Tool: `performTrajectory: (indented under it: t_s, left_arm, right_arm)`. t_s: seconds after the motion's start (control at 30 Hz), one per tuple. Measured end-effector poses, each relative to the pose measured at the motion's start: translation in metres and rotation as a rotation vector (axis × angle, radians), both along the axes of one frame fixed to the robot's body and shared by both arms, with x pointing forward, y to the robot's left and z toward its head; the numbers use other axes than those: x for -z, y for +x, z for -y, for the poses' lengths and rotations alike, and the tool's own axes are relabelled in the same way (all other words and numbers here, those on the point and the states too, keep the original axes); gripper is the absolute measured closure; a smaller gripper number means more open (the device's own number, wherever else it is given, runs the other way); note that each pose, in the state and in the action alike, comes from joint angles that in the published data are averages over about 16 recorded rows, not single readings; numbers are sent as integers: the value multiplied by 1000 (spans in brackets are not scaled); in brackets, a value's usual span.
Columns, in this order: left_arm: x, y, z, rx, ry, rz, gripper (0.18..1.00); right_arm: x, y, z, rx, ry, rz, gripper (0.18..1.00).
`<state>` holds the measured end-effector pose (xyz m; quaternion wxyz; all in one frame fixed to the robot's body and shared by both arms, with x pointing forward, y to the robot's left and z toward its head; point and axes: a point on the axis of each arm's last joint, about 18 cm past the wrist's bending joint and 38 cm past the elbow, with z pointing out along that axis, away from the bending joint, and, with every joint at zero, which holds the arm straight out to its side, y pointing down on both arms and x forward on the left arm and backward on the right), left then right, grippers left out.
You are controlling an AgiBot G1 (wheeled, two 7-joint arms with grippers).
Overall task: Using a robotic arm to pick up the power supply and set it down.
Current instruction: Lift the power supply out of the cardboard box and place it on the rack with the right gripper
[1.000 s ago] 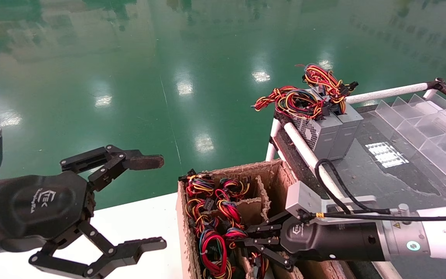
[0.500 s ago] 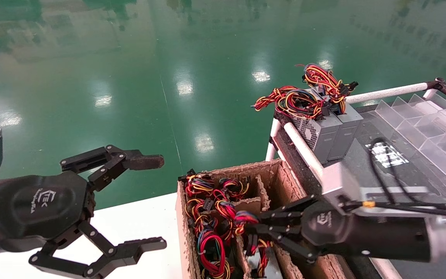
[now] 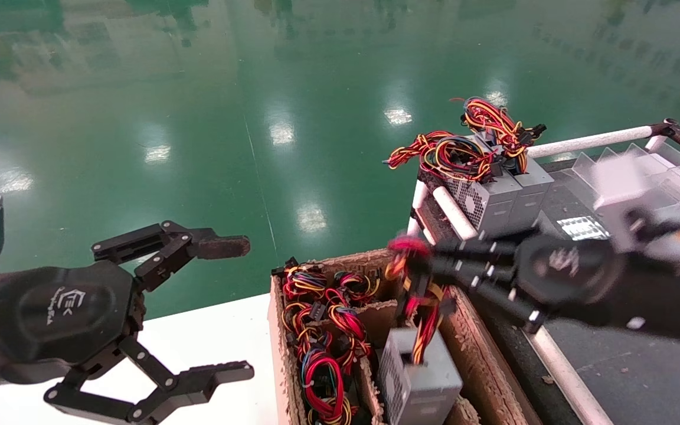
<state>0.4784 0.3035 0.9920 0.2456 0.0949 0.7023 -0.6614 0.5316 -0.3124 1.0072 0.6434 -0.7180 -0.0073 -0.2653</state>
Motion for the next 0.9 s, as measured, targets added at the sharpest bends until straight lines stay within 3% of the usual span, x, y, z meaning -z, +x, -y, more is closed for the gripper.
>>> performTrajectory:
  t_s: [0.5,0.9]
  left_arm:
    - [0,0,0,0,0,0,184]
    - [0,0,0,0,0,0,184]
  right_arm:
    - [-78,-10,37,55,131,184,937]
    - [-101,-3,82,183,164,235,942]
